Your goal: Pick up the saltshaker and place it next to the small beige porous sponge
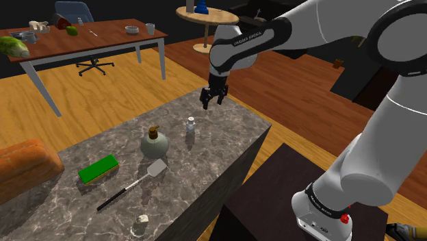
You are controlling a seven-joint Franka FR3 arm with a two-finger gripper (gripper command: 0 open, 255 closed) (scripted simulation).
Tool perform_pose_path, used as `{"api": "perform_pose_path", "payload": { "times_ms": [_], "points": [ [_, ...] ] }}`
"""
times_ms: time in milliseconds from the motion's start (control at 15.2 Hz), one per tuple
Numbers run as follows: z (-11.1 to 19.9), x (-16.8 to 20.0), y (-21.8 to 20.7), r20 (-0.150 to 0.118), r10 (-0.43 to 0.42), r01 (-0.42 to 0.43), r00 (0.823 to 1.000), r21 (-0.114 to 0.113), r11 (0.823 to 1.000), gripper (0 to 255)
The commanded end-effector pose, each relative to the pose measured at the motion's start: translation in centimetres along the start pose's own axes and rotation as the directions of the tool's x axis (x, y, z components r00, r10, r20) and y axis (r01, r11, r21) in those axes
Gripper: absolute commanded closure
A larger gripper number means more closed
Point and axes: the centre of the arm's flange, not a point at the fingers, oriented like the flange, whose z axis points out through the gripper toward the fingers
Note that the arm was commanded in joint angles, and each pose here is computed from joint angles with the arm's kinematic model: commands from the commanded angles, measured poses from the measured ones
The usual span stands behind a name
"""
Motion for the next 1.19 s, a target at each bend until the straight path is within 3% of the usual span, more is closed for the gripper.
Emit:
{"api": "perform_pose_path", "payload": {
  "times_ms": [0,792,1122],
  "points": [
    [2.1,2.0,0.0,0.006,-0.01,0.01,1.0,-0.002,1.0,0],
    [13.2,13.8,-1.8,0.045,-0.069,0.07,0.997,-0.015,0.997,0],
    [15.6,13.9,-1.8,0.046,-0.07,0.071,0.996,-0.016,0.997,0]
  ]
}}
